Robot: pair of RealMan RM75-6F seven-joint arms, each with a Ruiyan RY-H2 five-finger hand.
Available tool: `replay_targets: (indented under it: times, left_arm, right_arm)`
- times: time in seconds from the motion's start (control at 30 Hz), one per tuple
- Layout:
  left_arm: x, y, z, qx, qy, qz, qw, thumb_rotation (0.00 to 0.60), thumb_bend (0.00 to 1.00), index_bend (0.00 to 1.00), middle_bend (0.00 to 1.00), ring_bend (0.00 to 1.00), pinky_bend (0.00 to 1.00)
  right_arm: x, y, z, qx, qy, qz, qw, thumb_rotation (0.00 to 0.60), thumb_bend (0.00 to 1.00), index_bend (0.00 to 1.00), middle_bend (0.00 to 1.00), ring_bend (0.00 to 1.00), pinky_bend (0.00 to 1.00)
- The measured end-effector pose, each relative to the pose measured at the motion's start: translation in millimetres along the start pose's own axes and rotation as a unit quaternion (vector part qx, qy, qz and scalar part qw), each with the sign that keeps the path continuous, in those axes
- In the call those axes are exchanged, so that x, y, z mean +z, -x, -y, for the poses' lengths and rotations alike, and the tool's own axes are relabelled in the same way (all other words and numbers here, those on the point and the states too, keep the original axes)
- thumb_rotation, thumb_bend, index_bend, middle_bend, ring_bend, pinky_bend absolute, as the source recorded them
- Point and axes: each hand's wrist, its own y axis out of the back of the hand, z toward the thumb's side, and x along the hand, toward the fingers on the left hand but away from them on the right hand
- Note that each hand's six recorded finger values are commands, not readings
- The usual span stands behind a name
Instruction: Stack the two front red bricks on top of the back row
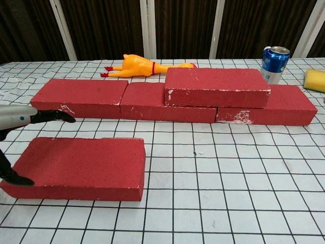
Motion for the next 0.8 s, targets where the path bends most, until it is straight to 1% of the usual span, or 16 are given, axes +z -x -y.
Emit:
replay_targets:
  times: [0.23,0.53,0.8]
  left_arm:
    - [8.4,-9.3,9.1,-0.012,-0.008,-0.001,0.9999,0.6,0.0,0.04,0.0,0.0,0.04]
    - [14.2,-14.9,8.8,-0.006,-0.022,-0.008,0.9997,0.6,0.0,0.04,0.0,0.0,0.04]
    - [17.1,-21.0,13.1,-0.022,-0.031,-0.02,0.9991,0.6,0.0,0.03,0.0,0.0,0.04]
  right_arm:
    - [-2.6,0.5,-0.9,0.0,0.002,0.005,1.0,0.6,0.16,0.01,0.0,0.0,0.0]
    - [-2.5,0.6,0.3,0.004,0.003,0.006,1.0,0.6,0.16,0.01,0.0,0.0,0.0]
    - [-4.0,1.0,-0.2,0.006,0.005,0.01,0.9999,0.6,0.16,0.01,0.0,0.0,0.0]
